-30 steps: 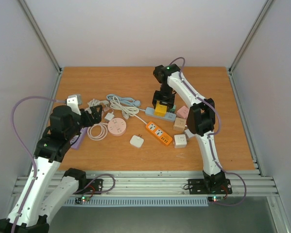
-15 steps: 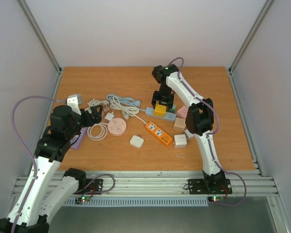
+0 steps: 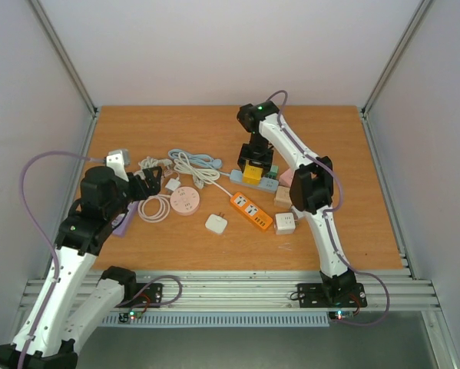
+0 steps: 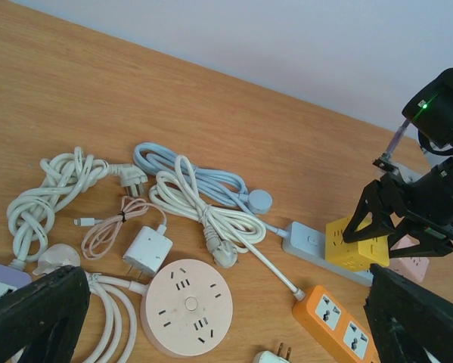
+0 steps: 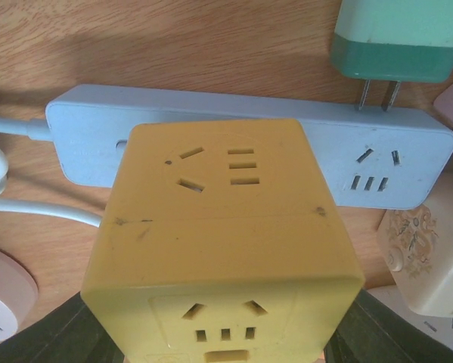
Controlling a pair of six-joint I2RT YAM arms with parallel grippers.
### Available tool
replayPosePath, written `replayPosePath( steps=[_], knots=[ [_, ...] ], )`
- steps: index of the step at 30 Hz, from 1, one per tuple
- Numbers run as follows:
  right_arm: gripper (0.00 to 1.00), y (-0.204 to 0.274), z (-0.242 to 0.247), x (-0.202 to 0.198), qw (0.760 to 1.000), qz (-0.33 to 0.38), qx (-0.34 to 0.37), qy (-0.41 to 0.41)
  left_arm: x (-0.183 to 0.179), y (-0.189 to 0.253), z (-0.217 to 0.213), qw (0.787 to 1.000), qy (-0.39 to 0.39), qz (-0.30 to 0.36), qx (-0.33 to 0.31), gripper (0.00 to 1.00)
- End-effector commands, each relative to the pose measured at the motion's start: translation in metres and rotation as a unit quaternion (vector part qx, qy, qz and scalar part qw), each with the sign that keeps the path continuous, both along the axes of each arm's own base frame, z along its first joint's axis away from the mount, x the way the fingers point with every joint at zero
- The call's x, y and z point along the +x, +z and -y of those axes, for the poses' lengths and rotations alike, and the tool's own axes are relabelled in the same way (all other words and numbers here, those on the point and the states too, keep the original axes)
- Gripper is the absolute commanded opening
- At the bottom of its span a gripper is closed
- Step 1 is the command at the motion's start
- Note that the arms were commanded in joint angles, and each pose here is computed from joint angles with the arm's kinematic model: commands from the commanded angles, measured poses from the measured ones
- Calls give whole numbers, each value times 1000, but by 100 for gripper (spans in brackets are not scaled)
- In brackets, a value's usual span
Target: Insert the plug
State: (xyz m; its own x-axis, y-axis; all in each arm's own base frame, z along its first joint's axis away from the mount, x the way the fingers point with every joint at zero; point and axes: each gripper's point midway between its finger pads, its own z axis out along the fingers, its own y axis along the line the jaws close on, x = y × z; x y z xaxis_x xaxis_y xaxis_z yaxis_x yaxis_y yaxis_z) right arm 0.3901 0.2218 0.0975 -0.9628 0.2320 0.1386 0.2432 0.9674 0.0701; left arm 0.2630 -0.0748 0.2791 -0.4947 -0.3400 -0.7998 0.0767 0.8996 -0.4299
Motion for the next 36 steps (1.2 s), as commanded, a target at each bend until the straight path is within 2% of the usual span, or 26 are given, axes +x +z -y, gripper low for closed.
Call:
replayPosePath(
  steps=[1,18,22,28,33,36],
  knots=[
    [40,-29,12,7,998,-15,-58,-23,6,7,0,1000,2,17,9,99],
    [43,-71,22,13,995,-52,-86,-28,9,1,-2,1000,6,5,13,99],
    [44,-86,31,9,991,-67,-115,-22,11,-2,-3,1000,8,1,14,99],
    [45,-93,47,10,978,-41,-202,6,13,-5,-4,1000,11,-5,16,99],
    [46,-97,41,9,979,-42,-197,17,14,-8,-4,1000,10,-10,15,99],
    [53,-99,31,7,985,-49,-165,16,15,-9,-3,1000,9,-12,15,99]
  ],
)
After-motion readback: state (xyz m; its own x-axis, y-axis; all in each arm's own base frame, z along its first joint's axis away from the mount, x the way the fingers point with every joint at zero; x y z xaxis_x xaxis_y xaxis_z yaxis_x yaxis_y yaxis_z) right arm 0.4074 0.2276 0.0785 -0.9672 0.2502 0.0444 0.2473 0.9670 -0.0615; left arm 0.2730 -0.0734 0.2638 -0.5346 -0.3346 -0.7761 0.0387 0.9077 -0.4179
